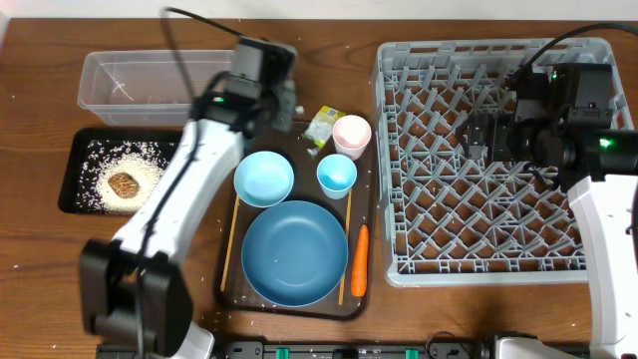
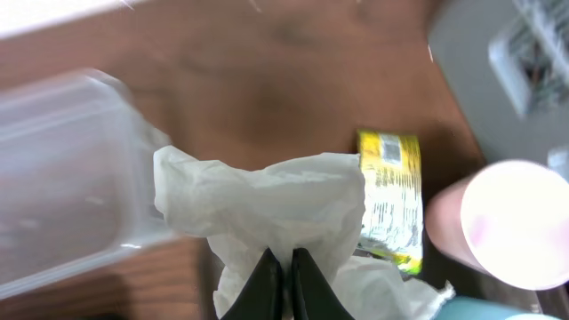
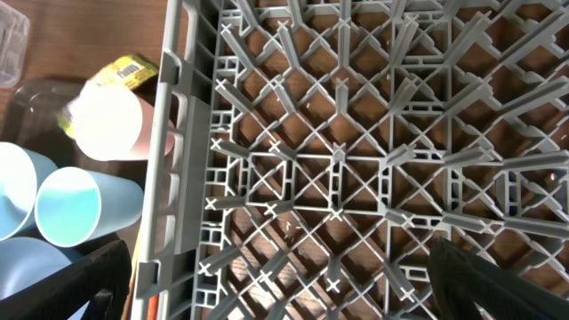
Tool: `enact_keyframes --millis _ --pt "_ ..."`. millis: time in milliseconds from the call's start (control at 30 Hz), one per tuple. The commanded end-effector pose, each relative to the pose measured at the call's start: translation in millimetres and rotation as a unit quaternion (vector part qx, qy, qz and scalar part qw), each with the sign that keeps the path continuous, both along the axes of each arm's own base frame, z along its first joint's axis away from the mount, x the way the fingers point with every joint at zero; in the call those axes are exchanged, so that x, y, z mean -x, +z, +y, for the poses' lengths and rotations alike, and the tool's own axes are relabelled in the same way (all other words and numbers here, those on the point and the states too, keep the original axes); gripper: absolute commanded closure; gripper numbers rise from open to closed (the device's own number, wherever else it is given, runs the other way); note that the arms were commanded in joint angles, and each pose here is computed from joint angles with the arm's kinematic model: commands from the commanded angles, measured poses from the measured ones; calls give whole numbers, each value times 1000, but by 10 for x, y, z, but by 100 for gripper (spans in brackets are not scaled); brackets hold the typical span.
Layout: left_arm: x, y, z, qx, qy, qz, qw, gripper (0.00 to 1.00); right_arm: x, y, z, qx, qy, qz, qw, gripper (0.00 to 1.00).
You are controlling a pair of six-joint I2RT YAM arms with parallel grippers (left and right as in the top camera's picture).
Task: Sort waste into correct bins and load items into the dishwasher rack
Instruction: 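Grasp the white tissue with the left gripper and lift, then carry the tissue left over the clear plastic bin and release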
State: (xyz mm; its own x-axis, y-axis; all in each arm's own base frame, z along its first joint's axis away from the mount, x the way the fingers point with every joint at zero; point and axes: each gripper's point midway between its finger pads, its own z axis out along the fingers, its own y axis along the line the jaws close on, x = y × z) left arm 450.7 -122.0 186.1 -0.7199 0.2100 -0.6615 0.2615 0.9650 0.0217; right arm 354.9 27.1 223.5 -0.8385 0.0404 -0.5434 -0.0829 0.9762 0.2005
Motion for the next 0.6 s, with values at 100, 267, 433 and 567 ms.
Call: enact_keyframes --millis 100,267,433,567 --pt "-253 119 587 -6 76 -34 996 94 -17 -23 -31 2 0 2 1000 1" --pt "-499 171 1006 -2 121 -72 990 94 -22 -19 -32 2 0 1 1000 1" --pt "-727 10 1359 -2 155 -88 984 94 -19 -28 -32 2 0 3 1000 1" --pt "-841 -258 1460 -5 165 -77 983 60 -21 -31 -31 2 0 4 1000 1"
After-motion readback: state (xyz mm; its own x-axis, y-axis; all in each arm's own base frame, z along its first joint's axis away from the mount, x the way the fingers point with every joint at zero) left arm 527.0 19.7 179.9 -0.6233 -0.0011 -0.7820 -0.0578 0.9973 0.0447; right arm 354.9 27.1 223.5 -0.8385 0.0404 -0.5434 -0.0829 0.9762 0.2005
